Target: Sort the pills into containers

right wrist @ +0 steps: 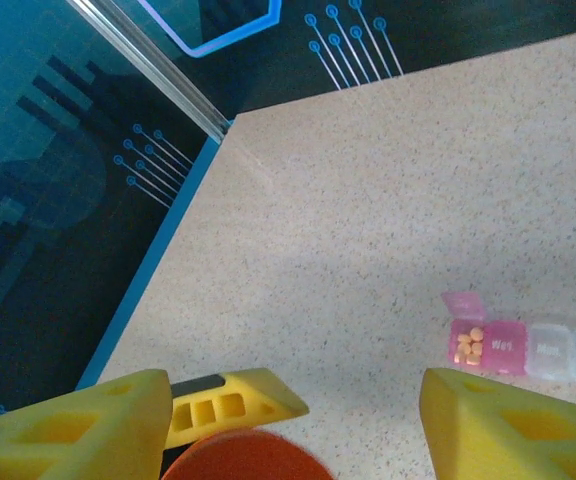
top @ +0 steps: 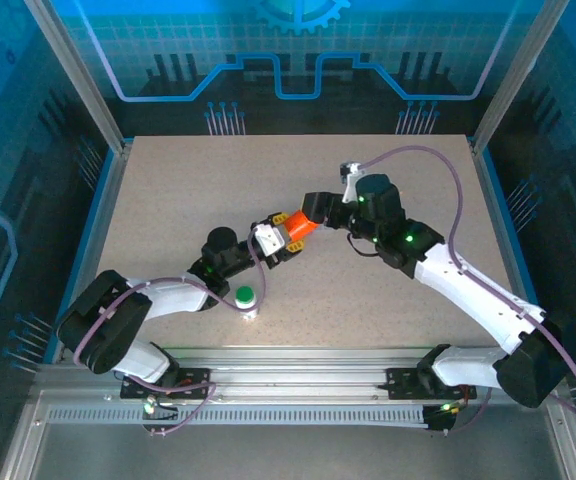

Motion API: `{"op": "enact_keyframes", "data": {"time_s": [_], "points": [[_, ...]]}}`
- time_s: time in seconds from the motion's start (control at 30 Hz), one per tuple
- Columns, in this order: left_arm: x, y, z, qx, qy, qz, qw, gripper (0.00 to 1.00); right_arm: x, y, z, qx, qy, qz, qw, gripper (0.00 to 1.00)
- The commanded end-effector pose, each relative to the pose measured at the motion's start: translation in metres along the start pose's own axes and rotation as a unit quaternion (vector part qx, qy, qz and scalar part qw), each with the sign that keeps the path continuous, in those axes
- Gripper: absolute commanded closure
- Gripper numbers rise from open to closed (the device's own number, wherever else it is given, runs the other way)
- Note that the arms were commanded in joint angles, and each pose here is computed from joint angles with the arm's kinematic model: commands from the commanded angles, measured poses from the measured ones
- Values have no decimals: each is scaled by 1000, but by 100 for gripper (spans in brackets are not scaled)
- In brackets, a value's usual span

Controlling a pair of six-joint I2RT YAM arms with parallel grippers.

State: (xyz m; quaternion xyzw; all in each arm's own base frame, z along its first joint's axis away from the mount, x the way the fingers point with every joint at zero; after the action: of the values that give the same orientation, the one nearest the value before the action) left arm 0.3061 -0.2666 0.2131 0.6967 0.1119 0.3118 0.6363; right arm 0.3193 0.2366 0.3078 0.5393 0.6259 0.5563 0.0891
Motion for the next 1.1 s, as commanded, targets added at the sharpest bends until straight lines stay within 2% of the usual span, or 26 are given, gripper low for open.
{"op": "enact_keyframes", "data": {"time_s": [0.0, 0.07, 0.1, 0.17, 0.23, 0.3, 0.37, 0.43, 0.6, 0.87, 1.07], "points": [[-3, 20, 0, -47, -15, 16, 999, 100, 36, 35, -17, -37, 99, -111, 988, 34], [-4, 22, -3, -54, -25, 3, 998, 100, 52, 41, -31, -43, 162, -199, 966, 36], [-4, 24, -5, -60, -32, -4, 998, 100, 56, 40, -39, -45, 193, -257, 946, 38], [-6, 27, -9, -69, -49, -20, 996, 100, 61, 29, -53, -44, 255, -354, 899, 38], [-9, 31, -12, -76, -68, -28, 994, 100, 63, 10, -66, -43, 315, -436, 842, 37], [-14, 33, -15, -79, -93, -36, 992, 100, 63, -9, -79, -39, 365, -491, 790, 32], [-20, 35, -17, -79, -117, -44, 989, 100, 64, -18, -85, -36, 394, -515, 760, 30], [-24, 37, -18, -78, -132, -50, 987, 100, 67, -21, -90, -28, 416, -527, 741, 30], [-26, 43, -21, -83, -138, -46, 986, 100, 64, -24, -83, 10, 417, -549, 724, 30], [-27, 45, -23, -74, -146, -41, 986, 100, 53, -28, -62, 65, 405, -561, 720, 26], [-26, 43, -21, -69, -145, -42, 986, 100, 54, -33, -55, 89, 405, -561, 717, 31]]}}
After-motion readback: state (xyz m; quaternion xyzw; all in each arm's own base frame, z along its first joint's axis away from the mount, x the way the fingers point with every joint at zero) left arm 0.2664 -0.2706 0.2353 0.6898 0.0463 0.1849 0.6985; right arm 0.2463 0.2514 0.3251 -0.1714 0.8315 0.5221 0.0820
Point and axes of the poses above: each hand's point on the last joint's axis, 136 mm out from that joint toward the fingers, its own z axis out along the fingers, its own x axis along the line the jaws close on, y = z × x, the point moved 2 cm from there along -z, back along the fingers, and after that the axes turned 4 degrees about -z, right-handed, at the moved point
